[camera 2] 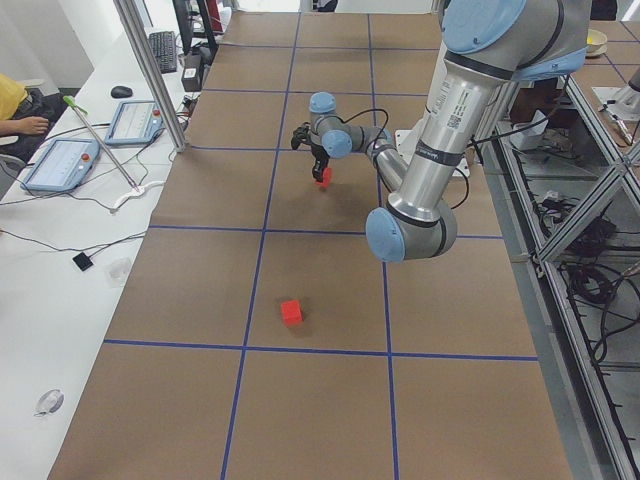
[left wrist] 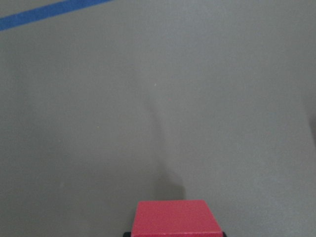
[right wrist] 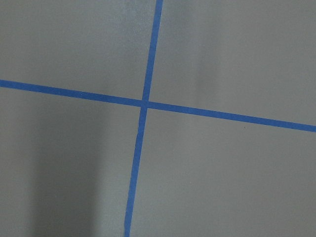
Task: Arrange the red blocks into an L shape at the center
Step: 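Carry the cube with the left gripper beside the center cube, nearer the robot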
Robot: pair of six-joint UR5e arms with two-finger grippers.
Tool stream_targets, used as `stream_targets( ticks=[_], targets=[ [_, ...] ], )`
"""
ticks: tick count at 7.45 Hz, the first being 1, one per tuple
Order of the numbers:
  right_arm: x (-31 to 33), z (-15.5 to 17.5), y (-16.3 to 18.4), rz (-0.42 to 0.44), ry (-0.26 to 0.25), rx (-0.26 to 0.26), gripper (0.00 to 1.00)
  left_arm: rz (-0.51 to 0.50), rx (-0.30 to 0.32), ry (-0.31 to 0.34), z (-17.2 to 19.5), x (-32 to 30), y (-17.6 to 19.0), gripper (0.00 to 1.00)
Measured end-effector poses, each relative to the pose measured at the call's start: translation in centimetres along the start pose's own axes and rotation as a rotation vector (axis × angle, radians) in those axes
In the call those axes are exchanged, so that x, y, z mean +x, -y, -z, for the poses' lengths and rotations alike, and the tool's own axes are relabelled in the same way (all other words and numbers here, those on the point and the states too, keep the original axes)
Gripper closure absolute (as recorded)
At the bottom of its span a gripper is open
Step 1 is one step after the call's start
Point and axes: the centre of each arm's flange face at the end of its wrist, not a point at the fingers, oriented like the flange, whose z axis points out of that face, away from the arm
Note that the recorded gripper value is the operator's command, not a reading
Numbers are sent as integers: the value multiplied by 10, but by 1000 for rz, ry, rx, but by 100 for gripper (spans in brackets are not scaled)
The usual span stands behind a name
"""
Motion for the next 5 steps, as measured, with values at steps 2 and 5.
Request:
stream_targets(
  ticks=[2,5],
  targets=[
    [0,0,0,0,0,0,1,37,-14,18,27,37,27,69],
    [0,0,0,0,0,-1,1,127,-21,32,29,117,93,68]
  ],
)
